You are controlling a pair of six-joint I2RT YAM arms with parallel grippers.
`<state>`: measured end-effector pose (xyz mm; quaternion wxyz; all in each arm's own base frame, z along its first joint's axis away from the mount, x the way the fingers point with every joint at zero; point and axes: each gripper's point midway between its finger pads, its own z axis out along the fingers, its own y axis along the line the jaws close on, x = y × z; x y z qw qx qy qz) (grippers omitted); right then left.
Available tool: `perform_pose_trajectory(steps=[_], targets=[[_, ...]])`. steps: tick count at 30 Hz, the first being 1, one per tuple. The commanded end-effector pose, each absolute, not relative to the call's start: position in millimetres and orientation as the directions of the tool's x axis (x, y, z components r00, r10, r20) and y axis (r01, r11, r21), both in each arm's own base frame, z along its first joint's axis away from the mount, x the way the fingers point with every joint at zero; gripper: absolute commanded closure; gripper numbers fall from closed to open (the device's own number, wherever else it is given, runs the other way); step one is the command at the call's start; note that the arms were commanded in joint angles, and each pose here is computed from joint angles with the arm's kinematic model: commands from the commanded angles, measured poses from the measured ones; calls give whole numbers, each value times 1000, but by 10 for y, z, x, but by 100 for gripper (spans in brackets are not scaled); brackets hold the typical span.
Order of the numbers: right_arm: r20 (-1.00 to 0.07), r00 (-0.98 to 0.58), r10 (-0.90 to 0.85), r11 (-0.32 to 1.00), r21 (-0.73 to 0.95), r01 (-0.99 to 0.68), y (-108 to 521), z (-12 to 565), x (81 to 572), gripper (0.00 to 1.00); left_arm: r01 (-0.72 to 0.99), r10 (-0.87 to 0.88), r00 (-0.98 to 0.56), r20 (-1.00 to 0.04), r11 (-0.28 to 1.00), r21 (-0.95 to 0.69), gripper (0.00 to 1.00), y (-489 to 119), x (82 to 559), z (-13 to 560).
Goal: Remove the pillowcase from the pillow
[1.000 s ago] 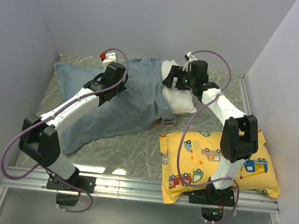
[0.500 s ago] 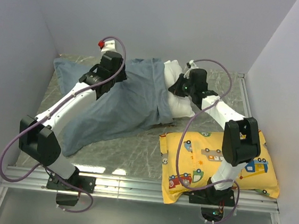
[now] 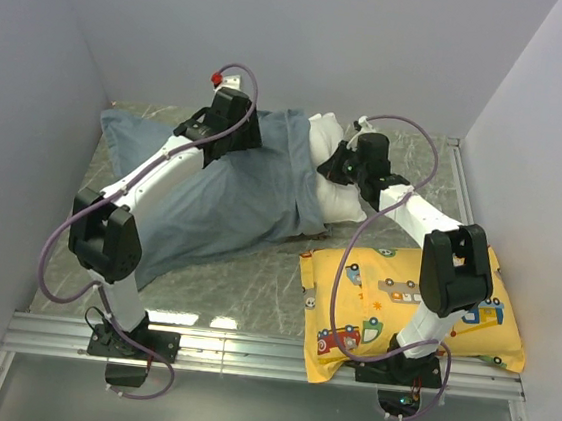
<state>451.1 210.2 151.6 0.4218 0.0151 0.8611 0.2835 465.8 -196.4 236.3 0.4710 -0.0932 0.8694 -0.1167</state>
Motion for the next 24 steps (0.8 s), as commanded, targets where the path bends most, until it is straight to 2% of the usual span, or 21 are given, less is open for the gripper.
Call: perform_pose_trajectory(steps=[1,2,4,5,6,8,14,19,24], targets=[[-686,-687,239,872,463,-159,2042,1290,4407,100,-28,-287,-560,-777,944,-329,33,-2063,4645,2426],[-689,-685,238,874,460,-159,2043,1299,4413,100,-31,-290,-558,-778,943,-330,34,-2055,4649,2418],[-692,-682,238,877,454,-155,2029,1323,4421,100,-38,-295,-555,-778,943,-331,48,-2043,4645,2399],[-694,-679,239,879,452,-152,2025,1339,4432,100,-47,-297,-548,-782,944,-325,58,-2020,4655,2411],[-694,-678,242,881,449,-146,2016,1361,4443,100,-51,-294,-543,-787,946,-319,79,-2009,4659,2430],[-701,-670,244,894,431,-125,1960,1406,4470,100,-67,-292,-522,-802,951,-303,100,-1962,4710,2494],[-724,-628,285,916,399,-43,1735,1581,4532,100,-134,-287,-452,-845,958,-253,100,-1640,4904,2748],[-732,-571,371,911,407,70,1293,1767,4557,100,-255,-334,-356,-873,933,-253,100,-901,5104,3057],[-737,-490,465,882,432,187,770,1951,4500,100,-353,-429,-234,-873,874,-335,100,-105,5223,3410]])
